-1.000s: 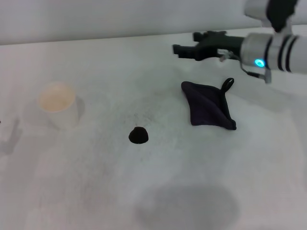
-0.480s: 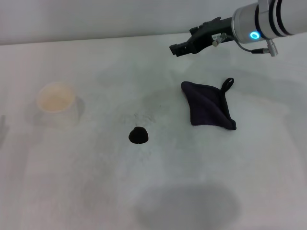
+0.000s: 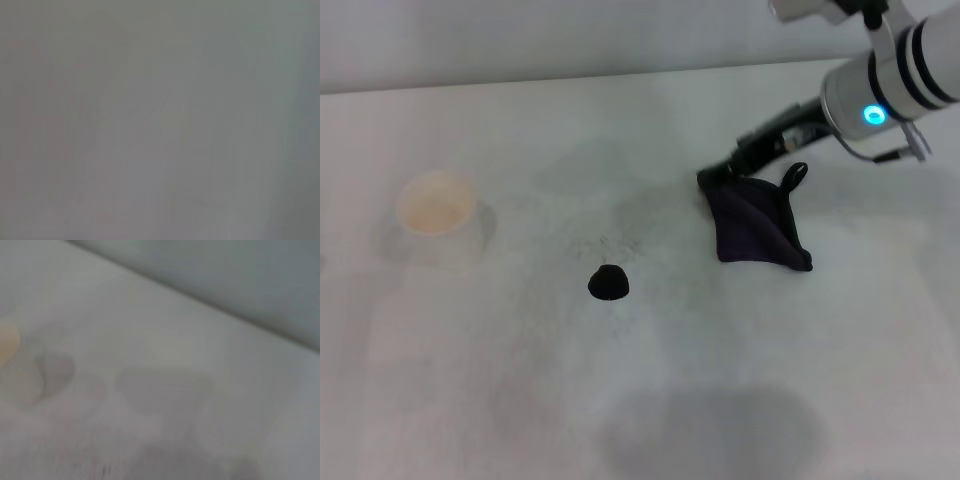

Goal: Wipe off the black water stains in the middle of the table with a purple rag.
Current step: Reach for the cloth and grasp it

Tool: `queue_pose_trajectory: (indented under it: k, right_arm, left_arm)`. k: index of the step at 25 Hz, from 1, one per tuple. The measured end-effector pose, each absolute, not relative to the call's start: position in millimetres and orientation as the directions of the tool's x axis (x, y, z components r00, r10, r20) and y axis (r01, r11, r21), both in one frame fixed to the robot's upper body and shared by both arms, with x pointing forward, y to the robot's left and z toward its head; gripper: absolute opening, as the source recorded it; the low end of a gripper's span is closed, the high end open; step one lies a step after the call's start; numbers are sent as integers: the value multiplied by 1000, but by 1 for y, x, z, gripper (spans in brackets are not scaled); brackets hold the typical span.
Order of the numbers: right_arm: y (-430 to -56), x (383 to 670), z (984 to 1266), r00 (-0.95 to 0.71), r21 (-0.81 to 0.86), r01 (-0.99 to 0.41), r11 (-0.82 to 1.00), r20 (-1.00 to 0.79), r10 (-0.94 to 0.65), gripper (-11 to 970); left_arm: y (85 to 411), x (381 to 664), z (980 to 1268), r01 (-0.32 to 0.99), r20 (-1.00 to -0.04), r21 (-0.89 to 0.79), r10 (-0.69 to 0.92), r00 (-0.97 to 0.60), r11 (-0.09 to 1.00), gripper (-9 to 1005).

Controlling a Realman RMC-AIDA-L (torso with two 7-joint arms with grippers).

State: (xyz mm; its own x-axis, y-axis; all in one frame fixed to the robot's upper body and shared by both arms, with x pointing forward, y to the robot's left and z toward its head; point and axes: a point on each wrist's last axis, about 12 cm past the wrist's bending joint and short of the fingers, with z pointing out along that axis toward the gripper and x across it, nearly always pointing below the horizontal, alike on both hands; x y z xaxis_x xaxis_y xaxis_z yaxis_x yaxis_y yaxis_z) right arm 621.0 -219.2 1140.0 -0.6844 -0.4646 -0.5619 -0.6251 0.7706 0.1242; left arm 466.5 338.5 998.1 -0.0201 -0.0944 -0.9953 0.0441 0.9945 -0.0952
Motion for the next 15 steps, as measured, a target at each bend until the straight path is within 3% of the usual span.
queue_pose_trajectory:
  k: [15]
  right_arm:
    - [-227, 613, 1110, -742, 85, -600, 796, -430, -513, 838]
  left_arm:
    - [333, 476, 1002, 77, -996, -89, -88, -6, 993, 892]
